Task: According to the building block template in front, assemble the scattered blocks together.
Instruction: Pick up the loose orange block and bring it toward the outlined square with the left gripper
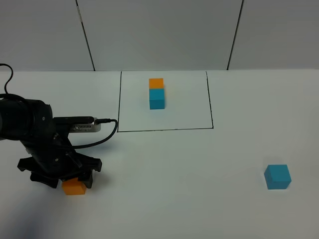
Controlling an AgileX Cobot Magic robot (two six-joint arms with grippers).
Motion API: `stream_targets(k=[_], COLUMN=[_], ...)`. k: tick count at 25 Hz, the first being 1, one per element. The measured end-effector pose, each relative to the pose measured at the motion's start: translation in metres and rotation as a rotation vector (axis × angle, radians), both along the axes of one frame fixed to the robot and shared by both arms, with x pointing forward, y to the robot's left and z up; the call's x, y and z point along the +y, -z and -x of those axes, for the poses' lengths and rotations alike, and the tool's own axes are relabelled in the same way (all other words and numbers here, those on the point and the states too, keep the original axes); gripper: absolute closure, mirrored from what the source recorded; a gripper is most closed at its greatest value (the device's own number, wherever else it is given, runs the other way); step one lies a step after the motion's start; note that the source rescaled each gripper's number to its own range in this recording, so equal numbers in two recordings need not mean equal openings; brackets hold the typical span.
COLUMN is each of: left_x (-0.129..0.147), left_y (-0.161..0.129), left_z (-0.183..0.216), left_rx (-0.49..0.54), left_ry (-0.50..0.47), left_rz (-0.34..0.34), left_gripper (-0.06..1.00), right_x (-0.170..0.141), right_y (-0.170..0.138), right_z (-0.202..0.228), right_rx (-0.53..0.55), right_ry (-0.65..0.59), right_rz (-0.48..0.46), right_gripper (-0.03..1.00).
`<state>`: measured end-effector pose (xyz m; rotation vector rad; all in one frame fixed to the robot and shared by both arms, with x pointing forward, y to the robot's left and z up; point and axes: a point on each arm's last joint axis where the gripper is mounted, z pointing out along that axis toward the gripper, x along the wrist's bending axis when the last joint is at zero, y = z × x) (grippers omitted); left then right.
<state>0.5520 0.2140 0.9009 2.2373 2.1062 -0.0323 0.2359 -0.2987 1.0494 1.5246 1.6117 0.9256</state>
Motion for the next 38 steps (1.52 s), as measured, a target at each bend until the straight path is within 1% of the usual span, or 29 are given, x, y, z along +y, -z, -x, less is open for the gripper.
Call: stream_targets(k=[2,3,5,6,8,9,11,13,15,17,19,20,21,22,24,26,28,30,34,38], left_x=[0.0,0.0,-0.001,-0.001,-0.002,-0.003,-0.007,-0.019,-0.035,-0.059,-0.085,-0.099,-0.109,-0.12,-0.137,-0.149,-0.16,-0.17,-0.18,-0.182], left_y=[0.0,0.0,0.0,-0.002,-0.007,-0.011,-0.025,-0.043,-0.062,-0.076,-0.087,-0.088,-0.085,-0.087,-0.079,-0.077,-0.07,-0.066,-0.047,-0.025], left_z=[-0.001,-0.002,-0.003,-0.004,-0.01,-0.014,-0.024,-0.036,-0.045,-0.05,-0.058,-0.062,-0.066,-0.07,-0.078,-0.086,-0.09,-0.092,-0.089,-0.089], left_rx=[-0.016,-0.023,-0.03,-0.033,-0.046,-0.056,-0.086,-0.132,-0.195,-0.263,-0.313,-0.317,-0.299,-0.296,-0.236,-0.208,-0.166,-0.146,-0.086,-0.03], left_ry=[-0.002,-0.002,-0.003,-0.003,0.01,0.034,0.121,0.283,0.49,0.727,0.891,0.954,1.001,1.04,1.113,1.166,1.23,1.295,1.406,1.456], left_rz=[0.003,0.004,0.006,0.007,0.007,0.006,-0.004,-0.016,-0.04,-0.058,-0.068,-0.07,-0.072,-0.079,-0.1,-0.114,-0.116,-0.118,-0.115,-0.109], left_gripper=[0.47,0.61,0.94,0.93,0.93,0.93,0.93,0.93,0.93,0.93,0.93,0.93,0.93,0.93,0.93,0.93,0.93,0.93,0.93,0.93], right_x=[0.0,0.0,0.0,0.0,0.0,0.0,0.0,0.0,0.0,0.0,0.0,0.0,0.0,0.0,0.0,0.0,0.0,0.0,0.0,0.0], right_y=[0.0,0.0,0.0,0.0,0.0,0.0,0.0,0.0,0.0,0.0,0.0,0.0,0.0,0.0,0.0,0.0,0.0,0.0,0.0,0.0], right_z=[0.0,0.0,0.0,0.0,0.0,0.0,0.0,0.0,0.0,0.0,0.0,0.0,0.0,0.0,0.0,0.0,0.0,0.0,0.0,0.0], right_rx=[0.0,0.0,0.0,0.0,0.0,0.0,0.0,0.0,0.0,0.0,0.0,0.0,0.0,0.0,0.0,0.0,0.0,0.0,0.0,0.0], right_ry=[0.0,0.0,0.0,0.0,0.0,0.0,0.0,0.0,0.0,0.0,0.0,0.0,0.0,0.0,0.0,0.0,0.0,0.0,0.0,0.0], right_rz=[0.0,0.0,0.0,0.0,0.0,0.0,0.0,0.0,0.0,0.0,0.0,0.0,0.0,0.0,0.0,0.0,0.0,0.0,0.0,0.0], right_gripper=[0.24,0.24,0.24,0.24,0.24,0.24,0.24,0.24,0.24,0.24,0.24,0.24,0.24,0.24,0.24,0.24,0.24,0.24,0.24,0.24])
